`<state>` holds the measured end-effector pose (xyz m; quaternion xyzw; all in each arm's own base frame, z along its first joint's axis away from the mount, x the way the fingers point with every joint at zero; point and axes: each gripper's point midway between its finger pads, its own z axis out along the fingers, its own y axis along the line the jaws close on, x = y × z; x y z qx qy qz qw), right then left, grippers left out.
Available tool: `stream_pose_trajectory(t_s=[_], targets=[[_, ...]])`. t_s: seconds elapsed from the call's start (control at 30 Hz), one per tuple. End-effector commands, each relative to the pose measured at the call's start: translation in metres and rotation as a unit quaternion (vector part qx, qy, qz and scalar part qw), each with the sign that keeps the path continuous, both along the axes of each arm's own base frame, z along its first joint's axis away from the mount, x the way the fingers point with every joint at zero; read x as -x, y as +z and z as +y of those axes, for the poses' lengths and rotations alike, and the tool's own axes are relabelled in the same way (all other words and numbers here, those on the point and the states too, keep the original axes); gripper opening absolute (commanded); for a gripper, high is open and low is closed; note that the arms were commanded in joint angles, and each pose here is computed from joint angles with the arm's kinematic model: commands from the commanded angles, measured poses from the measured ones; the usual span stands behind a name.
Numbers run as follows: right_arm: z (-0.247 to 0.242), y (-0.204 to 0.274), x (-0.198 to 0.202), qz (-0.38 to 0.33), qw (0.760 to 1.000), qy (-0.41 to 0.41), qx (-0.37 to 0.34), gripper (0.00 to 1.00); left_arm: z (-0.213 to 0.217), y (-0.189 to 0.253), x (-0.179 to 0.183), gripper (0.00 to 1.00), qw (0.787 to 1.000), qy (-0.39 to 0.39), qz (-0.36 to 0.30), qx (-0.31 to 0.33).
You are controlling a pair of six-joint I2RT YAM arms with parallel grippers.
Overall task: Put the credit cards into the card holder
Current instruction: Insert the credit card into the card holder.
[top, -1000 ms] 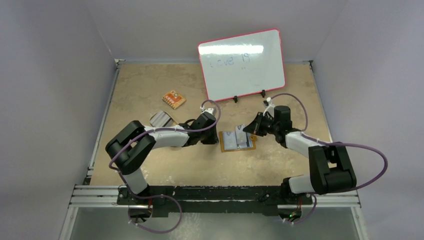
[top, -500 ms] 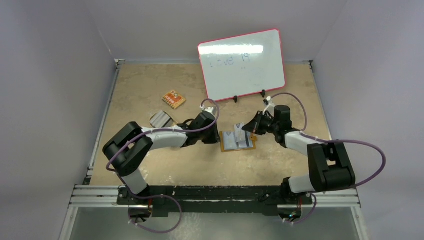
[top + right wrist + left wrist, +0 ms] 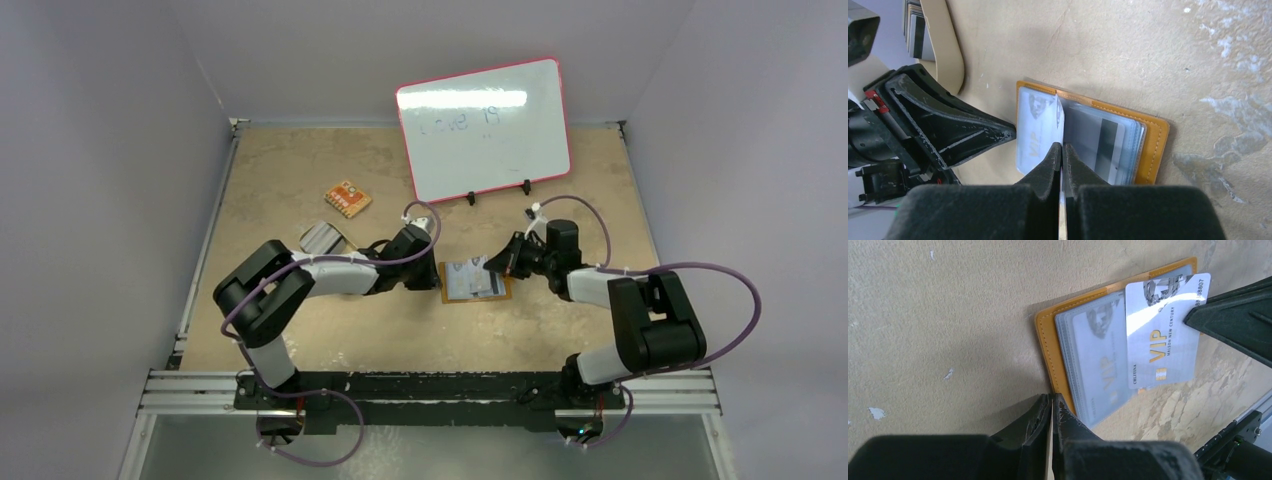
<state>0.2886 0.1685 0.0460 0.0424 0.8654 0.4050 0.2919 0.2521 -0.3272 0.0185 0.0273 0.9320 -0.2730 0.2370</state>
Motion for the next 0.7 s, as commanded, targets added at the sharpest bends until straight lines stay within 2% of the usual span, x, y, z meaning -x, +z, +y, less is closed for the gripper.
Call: stream_pose_trajectory(t_s=[0.0, 0.67], targets=[[-0.003, 0.000, 0.001, -0.014, 1.000, -0.003, 0.001, 0.00, 0.012, -0.018, -0.001, 0.04, 0.999, 0.012, 0.008, -0.040], [-0.001, -0.009, 0.003, -0.014, 1.000, -0.009, -0.014, 0.00, 0.025, -0.028, -0.001, 0.02, 0.997, 0.031, 0.015, -0.070]])
